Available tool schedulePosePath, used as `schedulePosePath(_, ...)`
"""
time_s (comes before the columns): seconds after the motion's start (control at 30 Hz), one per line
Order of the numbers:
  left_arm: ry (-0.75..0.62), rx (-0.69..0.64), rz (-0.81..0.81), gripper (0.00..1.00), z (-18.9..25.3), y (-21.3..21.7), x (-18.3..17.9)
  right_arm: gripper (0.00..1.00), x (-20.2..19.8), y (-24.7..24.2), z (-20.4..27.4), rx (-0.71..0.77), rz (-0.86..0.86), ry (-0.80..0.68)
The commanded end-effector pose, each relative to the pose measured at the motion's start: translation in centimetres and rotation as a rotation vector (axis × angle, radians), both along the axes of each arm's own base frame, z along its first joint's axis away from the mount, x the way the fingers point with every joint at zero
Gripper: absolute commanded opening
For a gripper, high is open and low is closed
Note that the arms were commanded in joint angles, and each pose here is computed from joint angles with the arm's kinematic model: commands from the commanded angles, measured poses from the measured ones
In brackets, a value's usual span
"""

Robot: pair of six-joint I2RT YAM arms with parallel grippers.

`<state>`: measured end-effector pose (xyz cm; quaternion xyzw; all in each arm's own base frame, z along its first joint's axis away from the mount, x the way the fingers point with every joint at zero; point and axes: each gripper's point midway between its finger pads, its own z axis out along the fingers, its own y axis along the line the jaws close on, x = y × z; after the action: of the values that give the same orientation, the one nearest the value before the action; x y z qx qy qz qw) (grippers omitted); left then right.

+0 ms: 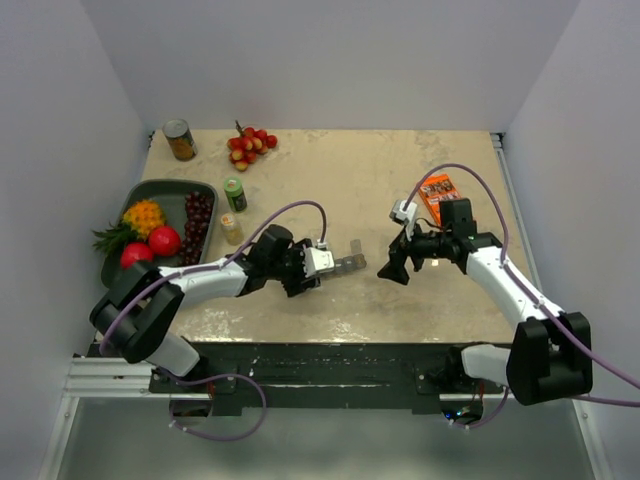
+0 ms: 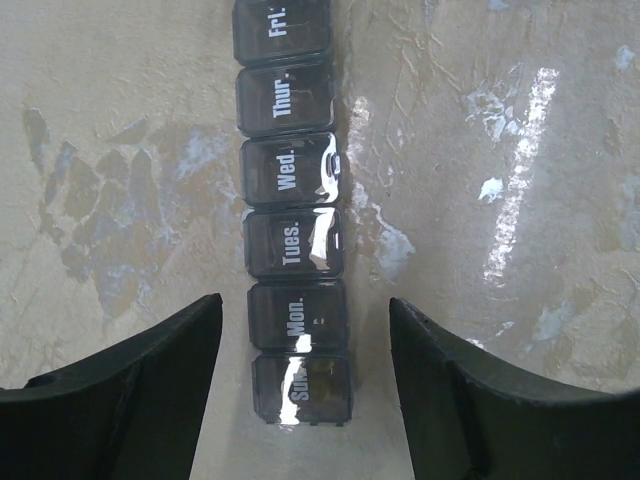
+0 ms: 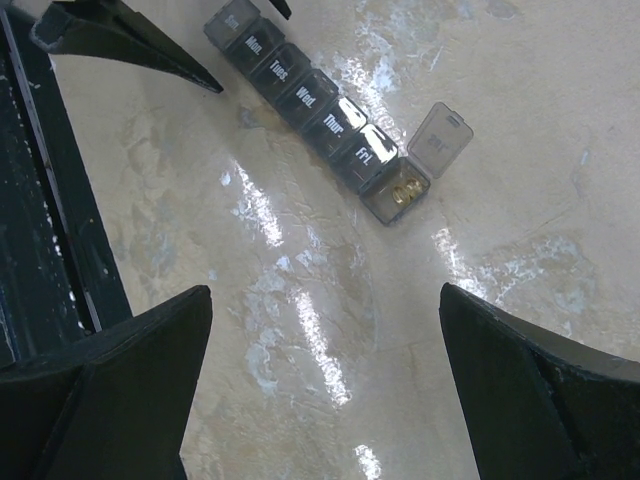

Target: Sort the pills into containers

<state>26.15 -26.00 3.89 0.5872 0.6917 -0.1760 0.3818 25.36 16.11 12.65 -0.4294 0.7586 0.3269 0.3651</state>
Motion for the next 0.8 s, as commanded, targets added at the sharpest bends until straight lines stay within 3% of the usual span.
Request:
schedulePosePath(0.0,-0.047,-0.008,-0.044,0.70,1.0,-1.2,0.9,0.99,1.4,0.4,0.7,0.030,-0.042,0.011)
schedulePosePath(0.13,-0.029,0.018,-0.049,0.61,0.4,-1.5,1.1,0.93,2.8,0.6,0.7,0.038,-0.075,0.071)
schedulePosePath(0.37,-0.008,0.064,-0.046,0.52,-0.5,-1.4,1.1,0.71,7.0,1.5,0.7,0.049,-0.116,0.169)
schedulePosePath(0.63,0.007,0.082,-0.037,0.36,-0.9,-1.6,1.0,0.27,11.9,1.7,-2.8,-0.007,-0.200,0.320)
schedulePosePath(0.77,0.014,0.089,-0.032,0.31,-1.1,-1.6,1.0,0.18,12.6,2.1,-5.4,-0.036,-0.195,0.404)
